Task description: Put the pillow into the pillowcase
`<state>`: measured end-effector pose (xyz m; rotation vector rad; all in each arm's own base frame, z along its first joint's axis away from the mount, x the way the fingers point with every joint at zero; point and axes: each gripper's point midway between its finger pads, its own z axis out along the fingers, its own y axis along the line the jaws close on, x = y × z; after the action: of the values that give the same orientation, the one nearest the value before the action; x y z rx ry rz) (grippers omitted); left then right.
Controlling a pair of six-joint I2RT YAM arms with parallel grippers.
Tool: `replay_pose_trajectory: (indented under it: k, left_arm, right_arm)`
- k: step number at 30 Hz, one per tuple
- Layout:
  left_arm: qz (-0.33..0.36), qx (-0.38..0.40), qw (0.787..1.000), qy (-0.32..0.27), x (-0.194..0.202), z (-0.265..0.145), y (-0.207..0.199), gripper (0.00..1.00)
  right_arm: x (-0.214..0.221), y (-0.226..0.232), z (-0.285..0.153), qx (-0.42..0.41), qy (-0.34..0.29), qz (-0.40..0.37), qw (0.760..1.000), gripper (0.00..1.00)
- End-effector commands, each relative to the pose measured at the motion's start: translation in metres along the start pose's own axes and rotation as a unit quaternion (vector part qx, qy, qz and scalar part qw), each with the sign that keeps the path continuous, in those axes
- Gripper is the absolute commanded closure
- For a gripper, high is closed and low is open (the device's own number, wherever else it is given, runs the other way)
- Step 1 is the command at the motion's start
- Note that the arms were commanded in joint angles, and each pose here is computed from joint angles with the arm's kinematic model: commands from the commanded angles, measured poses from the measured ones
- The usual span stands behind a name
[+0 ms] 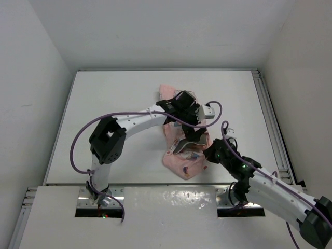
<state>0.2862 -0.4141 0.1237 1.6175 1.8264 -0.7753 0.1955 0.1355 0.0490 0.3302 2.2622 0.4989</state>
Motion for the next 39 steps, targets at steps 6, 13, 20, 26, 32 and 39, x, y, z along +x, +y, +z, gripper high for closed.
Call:
replay_pose_trajectory:
  k: [6, 13, 20, 26, 32, 39]
  left_arm:
    - [0.007, 0.034, 0.999, 0.029, 0.029, 0.057, -0.015, 0.48]
    - [0.021, -0.071, 0.995, 0.073, 0.055, 0.059, 0.022, 1.00]
    - [0.100, -0.029, 0.982, 0.159, 0.098, 0.053, 0.002, 1.00]
    - [0.098, 0.055, 0.984, 0.137, 0.095, 0.059, -0.035, 0.48]
    - [0.006, 0.090, 0.995, 0.043, 0.033, 0.040, -0.028, 0.12]
    - [0.009, -0.002, 1.000, -0.023, -0.013, -0.051, 0.028, 0.03]
  right_arm:
    - [-0.019, 0.016, -0.006, -0.025, -0.024, 0.021, 0.999, 1.00]
    - [-0.046, 0.016, -0.019, -0.026, -0.073, 0.043, 0.996, 1.00]
    - [-0.071, -0.002, -0.042, 0.034, -0.106, -0.004, 0.994, 1.00]
    - [-0.090, 0.027, -0.049, -0.006, -0.112, -0.037, 0.993, 1.00]
    - [-0.083, 0.044, -0.038, -0.020, -0.073, -0.058, 0.995, 1.00]
    - [-0.071, -0.007, -0.034, 0.052, -0.038, -0.003, 0.998, 0.40]
